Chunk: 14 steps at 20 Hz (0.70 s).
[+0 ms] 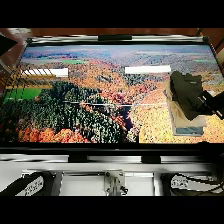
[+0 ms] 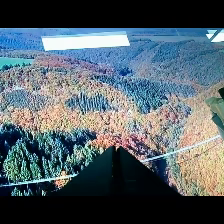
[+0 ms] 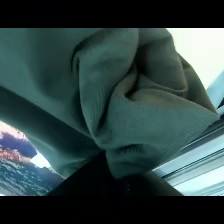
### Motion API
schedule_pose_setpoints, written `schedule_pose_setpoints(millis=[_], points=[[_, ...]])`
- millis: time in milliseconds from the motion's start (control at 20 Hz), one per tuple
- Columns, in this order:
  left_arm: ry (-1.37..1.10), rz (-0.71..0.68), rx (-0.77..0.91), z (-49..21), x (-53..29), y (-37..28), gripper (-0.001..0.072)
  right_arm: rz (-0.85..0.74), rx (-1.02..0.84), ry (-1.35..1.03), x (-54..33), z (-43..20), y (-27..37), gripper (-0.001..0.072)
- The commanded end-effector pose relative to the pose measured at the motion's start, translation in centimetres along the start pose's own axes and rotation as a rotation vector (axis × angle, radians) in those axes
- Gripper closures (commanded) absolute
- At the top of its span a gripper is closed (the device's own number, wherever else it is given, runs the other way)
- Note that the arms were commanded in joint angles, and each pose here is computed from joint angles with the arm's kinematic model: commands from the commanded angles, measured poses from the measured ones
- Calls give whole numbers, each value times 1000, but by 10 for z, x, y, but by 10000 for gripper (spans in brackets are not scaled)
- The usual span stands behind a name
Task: Fold the shirts.
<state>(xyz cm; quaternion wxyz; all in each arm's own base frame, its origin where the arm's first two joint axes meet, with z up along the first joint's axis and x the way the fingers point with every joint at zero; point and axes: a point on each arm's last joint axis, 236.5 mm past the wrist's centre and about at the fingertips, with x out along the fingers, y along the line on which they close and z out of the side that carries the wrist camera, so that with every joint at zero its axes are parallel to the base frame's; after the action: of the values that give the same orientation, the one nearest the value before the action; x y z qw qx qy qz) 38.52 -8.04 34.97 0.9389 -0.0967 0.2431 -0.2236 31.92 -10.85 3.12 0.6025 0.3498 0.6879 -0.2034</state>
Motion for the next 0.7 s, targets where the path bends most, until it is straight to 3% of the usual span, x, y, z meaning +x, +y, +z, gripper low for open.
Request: schedule_pose_setpoints(millis=[0, 50, 150, 250, 400, 500, 550, 650], points=[[2, 0, -1, -1, 1, 1, 671, -49, 34, -18, 6, 4, -12, 267], [6, 0, -3, -1, 2, 1, 671, -47, -7, -21, 2, 3, -12, 187], [19, -1, -12, -4, 9, 6, 671, -30, -41, -98, -21, 12, -6, 187], [52, -8, 4, -10, 24, 12, 672, 13, -75, -330, -78, 46, 9, 188], [189, 77, 76, -42, 64, 36, 674, 288, -204, -857, -219, 86, 96, 232], [349, 215, 103, -81, 94, 60, 674, 416, -404, -1067, -276, 55, 171, 232], [451, 262, 126, -106, 108, 66, 674, 425, -520, -1065, -270, 30, 205, 232], [664, 300, 173, -157, 125, 67, 671, 270, -738, -913, -202, -18, 247, 227]])
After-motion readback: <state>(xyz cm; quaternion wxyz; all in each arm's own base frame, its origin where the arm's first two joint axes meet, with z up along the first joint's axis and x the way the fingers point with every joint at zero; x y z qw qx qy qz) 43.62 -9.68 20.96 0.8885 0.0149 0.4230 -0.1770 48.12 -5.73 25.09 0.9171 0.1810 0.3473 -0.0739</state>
